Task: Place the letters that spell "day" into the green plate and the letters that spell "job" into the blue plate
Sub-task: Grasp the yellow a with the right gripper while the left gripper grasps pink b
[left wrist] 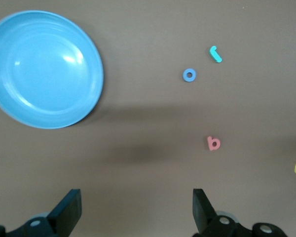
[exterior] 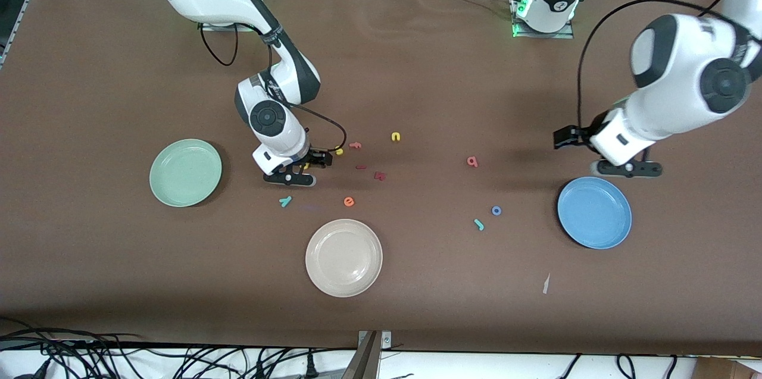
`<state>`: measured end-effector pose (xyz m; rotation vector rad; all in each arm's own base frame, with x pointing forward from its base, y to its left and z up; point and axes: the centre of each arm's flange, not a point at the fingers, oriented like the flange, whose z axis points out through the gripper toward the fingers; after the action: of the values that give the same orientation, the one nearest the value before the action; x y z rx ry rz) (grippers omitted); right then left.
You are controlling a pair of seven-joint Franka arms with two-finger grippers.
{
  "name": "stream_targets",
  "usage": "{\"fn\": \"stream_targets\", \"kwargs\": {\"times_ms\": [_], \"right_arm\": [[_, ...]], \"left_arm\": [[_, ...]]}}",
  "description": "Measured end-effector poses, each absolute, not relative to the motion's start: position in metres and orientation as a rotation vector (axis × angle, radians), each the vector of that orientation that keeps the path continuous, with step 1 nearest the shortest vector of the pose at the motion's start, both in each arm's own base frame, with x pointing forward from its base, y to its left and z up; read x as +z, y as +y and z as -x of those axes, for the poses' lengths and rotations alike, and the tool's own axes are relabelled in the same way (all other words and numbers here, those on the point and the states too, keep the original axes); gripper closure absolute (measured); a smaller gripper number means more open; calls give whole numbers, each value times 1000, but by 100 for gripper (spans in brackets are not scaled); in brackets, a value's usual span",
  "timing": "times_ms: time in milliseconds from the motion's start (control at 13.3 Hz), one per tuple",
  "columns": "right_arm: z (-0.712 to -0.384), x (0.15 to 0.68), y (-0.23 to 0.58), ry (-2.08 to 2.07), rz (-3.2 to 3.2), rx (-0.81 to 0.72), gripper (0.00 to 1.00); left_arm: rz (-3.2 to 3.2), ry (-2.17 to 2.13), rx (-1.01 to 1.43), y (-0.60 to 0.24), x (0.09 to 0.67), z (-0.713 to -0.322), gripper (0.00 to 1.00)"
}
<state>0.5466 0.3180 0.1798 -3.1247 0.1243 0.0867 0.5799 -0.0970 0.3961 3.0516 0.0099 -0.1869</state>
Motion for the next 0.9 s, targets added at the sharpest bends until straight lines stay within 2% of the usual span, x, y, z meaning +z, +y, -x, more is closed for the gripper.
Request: {"fn": "stream_targets", "kwargs": {"times_ms": [151, 226, 376, 452, 527, 602, 903], "right_arm": [[-546, 178, 317, 122, 3126, 91, 4], [-546, 178, 316, 119, 3127, 92, 15], [-546, 178, 315, 120, 3127, 93, 21], [-547, 177, 314, 122, 3127, 94, 30], [-547, 177, 313, 121, 3127, 95, 30], [-547, 177, 312, 118, 3128, 97, 37], [-548, 175, 307, 113, 3131, 104, 46]], "left_arm": [[-3056, 41, -167, -129, 372, -577, 1], [-3056, 55, -157, -145, 360, -578, 1], [-3056, 80, -148, -171, 334, -579, 1], [-3056, 96, -147, -181, 319, -579, 1], [-3056, 104, -151, -192, 303, -578, 1], [-3057, 109, -159, -204, 286, -576, 1], [-3069, 149, -211, -244, 228, -560, 1]]}}
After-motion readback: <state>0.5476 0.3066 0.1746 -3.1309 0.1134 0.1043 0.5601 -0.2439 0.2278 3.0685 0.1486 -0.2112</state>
